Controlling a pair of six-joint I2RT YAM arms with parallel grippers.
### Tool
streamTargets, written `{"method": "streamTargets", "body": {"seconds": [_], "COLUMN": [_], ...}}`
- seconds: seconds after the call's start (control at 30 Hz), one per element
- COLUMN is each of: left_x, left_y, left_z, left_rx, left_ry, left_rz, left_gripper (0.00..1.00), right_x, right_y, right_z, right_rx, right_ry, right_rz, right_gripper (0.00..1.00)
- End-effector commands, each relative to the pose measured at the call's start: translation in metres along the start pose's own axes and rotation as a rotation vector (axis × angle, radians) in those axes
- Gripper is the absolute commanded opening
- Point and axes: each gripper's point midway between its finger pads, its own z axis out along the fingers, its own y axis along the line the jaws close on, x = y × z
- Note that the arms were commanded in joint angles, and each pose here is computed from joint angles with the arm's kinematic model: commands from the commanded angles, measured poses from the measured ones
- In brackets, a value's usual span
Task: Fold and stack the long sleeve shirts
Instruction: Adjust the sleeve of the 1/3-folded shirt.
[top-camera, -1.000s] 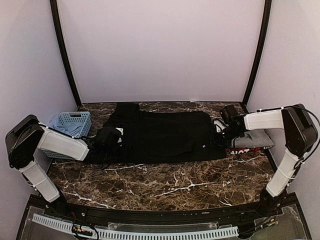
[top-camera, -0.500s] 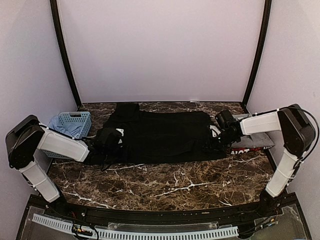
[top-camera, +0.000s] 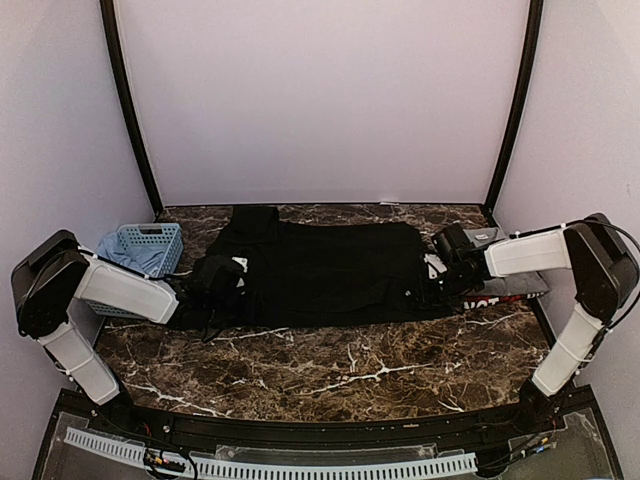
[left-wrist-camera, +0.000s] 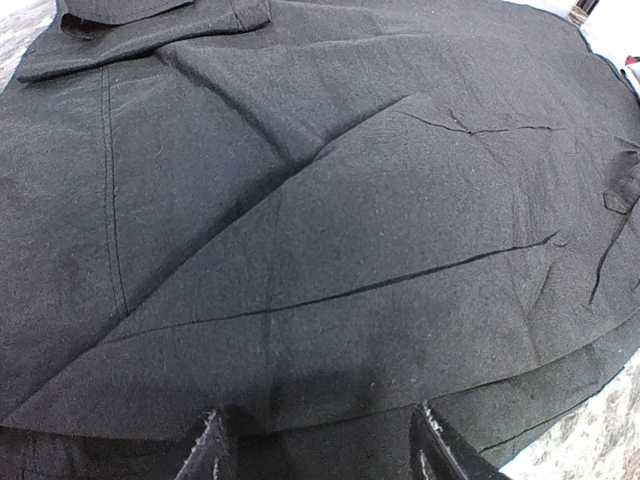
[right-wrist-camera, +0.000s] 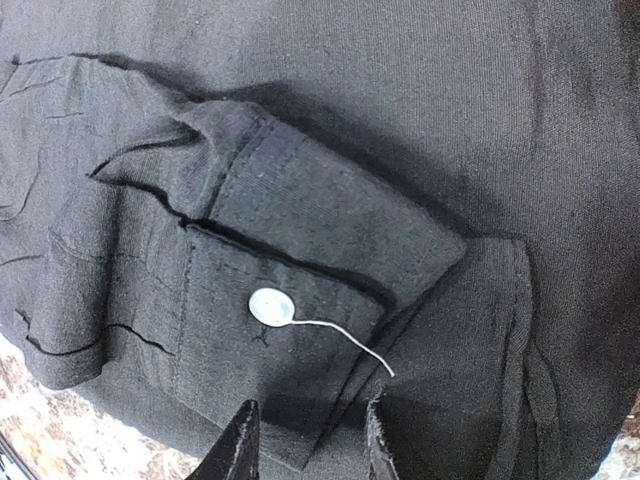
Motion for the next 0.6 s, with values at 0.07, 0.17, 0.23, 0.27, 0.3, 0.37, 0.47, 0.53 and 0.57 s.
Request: {"method": "streamTargets", "body": {"seconds": [0.07, 0.17, 0.23, 0.27, 0.3, 0.37, 0.47, 0.53, 0.57], "left_x": [0.003, 0.004, 0.005, 0.005, 0.005, 0.006, 0.005, 0.005, 0.006], "left_y": [-0.001, -0.001, -0.001, 0.0, 0.0, -0.001, -0.001, 0.0, 0.0], "left_z": [-0.002, -0.002, -0.002, -0.001, -0.001, -0.001, -0.001, -0.001, -0.001], "left_rx": [0.003, 0.002, 0.0, -0.001, 0.0, 0.001, 0.002, -0.001, -0.002], "left_ry": [-0.001, 0.0, 0.002, 0.003, 0.004, 0.005, 0.003, 0.004, 0.004], "left_rz": [0.002, 0.002, 0.002, 0.002, 0.002, 0.002, 0.003, 0.004, 0.004], "left_gripper": [0.61, 0.61, 0.61, 0.61, 0.61, 0.61, 0.61, 0.61, 0.61], "right_x": [0.008, 0.011, 0.012, 0.012, 0.013, 0.011, 0.007, 0.004, 0.003], "right_y": [0.004, 0.009, 0.009, 0.007, 0.006, 0.006, 0.007, 0.008, 0.009], "right_z": [0.007, 0.01, 0.012, 0.012, 0.012, 0.009, 0.004, 0.001, -0.001], "right_rx": [0.008, 0.004, 0.013, 0.023, 0.031, 0.039, 0.038, 0.039, 0.038], "right_ry": [-0.002, 0.0, -0.001, -0.003, -0.006, -0.02, -0.041, -0.052, -0.058], "right_rz": [0.002, -0.002, -0.002, -0.001, 0.0, 0.001, 0.001, 0.0, -0.002], "right_gripper": [0.32, 0.29, 0.27, 0.25, 0.23, 0.19, 0.08, 0.03, 0.0]}}
